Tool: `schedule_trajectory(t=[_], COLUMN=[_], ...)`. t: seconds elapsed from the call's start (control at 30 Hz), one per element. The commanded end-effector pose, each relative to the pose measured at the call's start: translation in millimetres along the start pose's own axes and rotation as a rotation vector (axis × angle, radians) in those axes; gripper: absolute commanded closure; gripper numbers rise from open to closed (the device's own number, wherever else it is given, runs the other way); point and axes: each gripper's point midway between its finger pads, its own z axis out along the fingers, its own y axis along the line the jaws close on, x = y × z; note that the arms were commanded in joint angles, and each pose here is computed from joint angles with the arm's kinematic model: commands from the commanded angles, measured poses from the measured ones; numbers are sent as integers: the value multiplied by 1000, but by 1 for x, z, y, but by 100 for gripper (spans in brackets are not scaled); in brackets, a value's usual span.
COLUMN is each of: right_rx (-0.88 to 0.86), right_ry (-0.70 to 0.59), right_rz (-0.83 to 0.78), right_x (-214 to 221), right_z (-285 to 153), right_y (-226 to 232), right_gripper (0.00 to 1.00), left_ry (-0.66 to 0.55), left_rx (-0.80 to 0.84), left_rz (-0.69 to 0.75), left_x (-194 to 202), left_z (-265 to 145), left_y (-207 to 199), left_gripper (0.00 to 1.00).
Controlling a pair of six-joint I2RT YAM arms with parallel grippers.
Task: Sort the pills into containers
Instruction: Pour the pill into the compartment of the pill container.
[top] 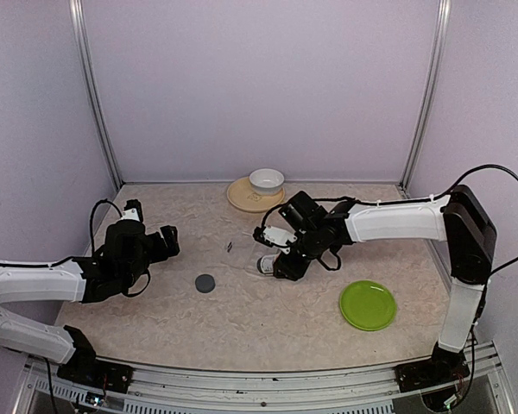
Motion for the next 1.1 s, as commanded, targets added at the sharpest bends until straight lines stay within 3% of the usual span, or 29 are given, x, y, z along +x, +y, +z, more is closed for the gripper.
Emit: schedule_trajectory(t=[0.0, 1.07], right_rx=[-3, -31], right_ry=[14, 78], right_rz=[-3, -18], right_x=[-1, -5], right_z=[2, 0], right_y=[-3, -2], right_gripper=[89, 88], left_ry=[-10, -7], left_rx=[5, 10], left_rz=[-15, -18], left_x=[-2, -1], left_z=[1, 1], left_y=[0, -1], left_gripper=[1, 1])
